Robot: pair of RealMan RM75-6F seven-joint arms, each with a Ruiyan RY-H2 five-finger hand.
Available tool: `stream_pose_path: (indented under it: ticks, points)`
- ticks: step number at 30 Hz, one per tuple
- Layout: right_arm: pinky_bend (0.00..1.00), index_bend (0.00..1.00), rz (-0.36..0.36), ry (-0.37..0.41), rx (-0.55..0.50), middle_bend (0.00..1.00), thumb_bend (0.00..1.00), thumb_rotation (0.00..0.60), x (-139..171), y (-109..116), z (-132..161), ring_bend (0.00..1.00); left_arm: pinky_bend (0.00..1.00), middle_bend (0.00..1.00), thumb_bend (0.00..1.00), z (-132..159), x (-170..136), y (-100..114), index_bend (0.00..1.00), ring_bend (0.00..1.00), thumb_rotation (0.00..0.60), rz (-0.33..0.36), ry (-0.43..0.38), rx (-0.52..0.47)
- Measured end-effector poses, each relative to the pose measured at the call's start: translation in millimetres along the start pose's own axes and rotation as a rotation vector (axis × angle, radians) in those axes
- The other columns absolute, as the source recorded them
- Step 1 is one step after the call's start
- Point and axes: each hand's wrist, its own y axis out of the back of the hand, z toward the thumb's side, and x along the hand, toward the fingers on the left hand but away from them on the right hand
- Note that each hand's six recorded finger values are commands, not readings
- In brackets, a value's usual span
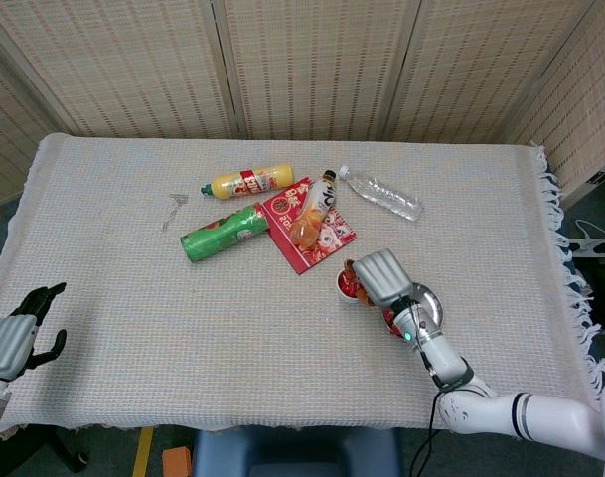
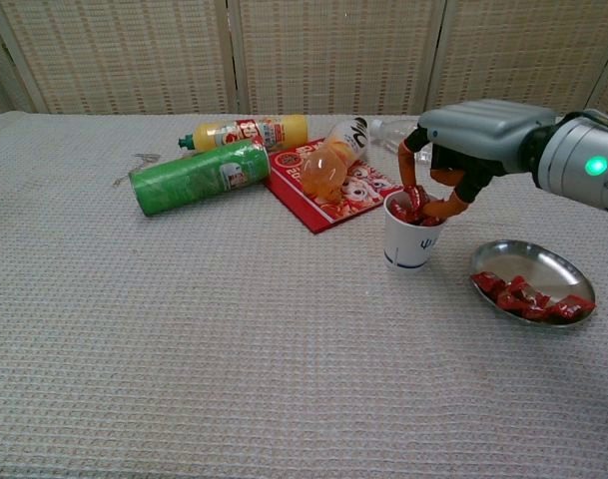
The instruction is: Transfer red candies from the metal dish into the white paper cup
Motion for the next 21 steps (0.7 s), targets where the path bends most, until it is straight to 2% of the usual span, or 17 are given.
stream_pose_path:
  ticks: [8, 13, 17, 19, 21]
  points:
    - [1.00, 0.32, 0.025, -0.019, 0.018, 0.93, 0.24, 0.600, -1.6, -4.2, -0.9, 0.84, 0.29, 0.11, 0.51, -1.0, -0.5, 2.1, 0.04, 0.06, 0.600, 0.004, -0.001, -0.004]
    - [1.00, 0.25, 0.030, -0.019, 0.023, 0.93, 0.24, 0.600, 2.3, -2.4, -2.2, 0.84, 0.29, 0.11, 0.51, -0.4, -0.4, 1.5, 0.04, 0.06, 0.600, 0.003, -0.002, -0.002]
    - [1.00, 0.19, 0.002, -0.026, 0.012, 0.93, 0.24, 0.600, 8.3, 4.1, -5.3, 0.81, 0.29, 0.11, 0.51, 0.0, -2.0, 3.7, 0.04, 0.06, 0.600, 0.013, -0.005, -0.003]
    - [1.00, 0.16, -0.030, -0.033, 0.007, 0.86, 0.24, 0.600, 14.3, 8.7, -9.2, 0.75, 0.29, 0.11, 0.51, 0.6, -3.2, 5.5, 0.04, 0.06, 0.600, 0.021, -0.008, -0.005]
    - [0.93, 0.07, -0.079, -0.050, 0.011, 0.61, 0.24, 0.600, 25.7, 13.1, -17.8, 0.54, 0.29, 0.10, 0.51, 1.8, -5.0, 7.5, 0.03, 0.06, 0.600, 0.032, -0.014, -0.006]
